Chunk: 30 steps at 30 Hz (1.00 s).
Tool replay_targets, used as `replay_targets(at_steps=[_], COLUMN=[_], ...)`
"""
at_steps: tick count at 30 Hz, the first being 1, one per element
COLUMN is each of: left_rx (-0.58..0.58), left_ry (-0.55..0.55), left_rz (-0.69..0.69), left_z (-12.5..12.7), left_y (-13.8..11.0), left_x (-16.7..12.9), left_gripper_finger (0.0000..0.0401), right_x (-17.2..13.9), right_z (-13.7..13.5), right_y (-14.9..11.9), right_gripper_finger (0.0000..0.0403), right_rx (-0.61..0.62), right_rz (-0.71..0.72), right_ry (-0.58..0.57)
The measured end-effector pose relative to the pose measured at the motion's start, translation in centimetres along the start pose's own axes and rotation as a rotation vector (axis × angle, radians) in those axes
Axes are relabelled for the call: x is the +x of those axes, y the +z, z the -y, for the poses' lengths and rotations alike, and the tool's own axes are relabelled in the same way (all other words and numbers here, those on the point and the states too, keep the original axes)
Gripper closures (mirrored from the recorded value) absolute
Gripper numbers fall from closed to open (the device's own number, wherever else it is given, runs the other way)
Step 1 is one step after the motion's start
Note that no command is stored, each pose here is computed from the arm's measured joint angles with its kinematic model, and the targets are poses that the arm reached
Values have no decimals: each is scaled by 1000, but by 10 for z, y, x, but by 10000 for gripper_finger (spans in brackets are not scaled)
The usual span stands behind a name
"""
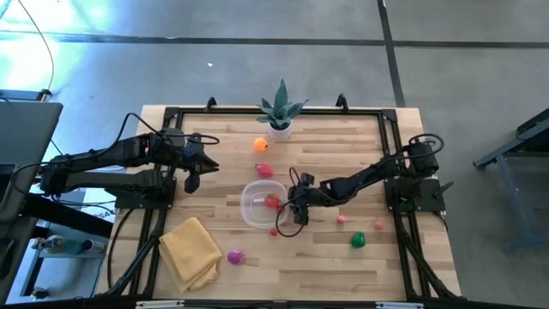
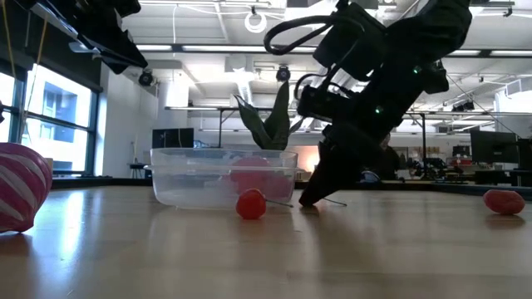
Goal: Pick and placing Produce into tupperware
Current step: Put the dark red cherry into the transparent bin
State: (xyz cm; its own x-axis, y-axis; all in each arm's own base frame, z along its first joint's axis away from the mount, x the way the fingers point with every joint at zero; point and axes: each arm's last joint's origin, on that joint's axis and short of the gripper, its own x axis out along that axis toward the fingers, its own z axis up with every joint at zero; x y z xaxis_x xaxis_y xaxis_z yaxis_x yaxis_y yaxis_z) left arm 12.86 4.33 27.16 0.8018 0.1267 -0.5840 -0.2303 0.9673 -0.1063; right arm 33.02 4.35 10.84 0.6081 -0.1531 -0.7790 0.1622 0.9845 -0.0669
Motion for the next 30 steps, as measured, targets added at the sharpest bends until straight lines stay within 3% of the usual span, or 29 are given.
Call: replay_targets(at_steps=[10, 30], left_rx=[0, 0], left_ry=[0, 0], left_rz=[0, 0], left_z=[0, 0], left_y=[0, 0], left_x=[0, 0], left_gripper_finger=[348, 348], right_x=[0, 0], right_z=[-1, 0], right_y=[-3, -6], right_gripper_finger=[205, 213], right_rx=[50, 117], right_rz=[-32, -72], right_ry=[37, 41])
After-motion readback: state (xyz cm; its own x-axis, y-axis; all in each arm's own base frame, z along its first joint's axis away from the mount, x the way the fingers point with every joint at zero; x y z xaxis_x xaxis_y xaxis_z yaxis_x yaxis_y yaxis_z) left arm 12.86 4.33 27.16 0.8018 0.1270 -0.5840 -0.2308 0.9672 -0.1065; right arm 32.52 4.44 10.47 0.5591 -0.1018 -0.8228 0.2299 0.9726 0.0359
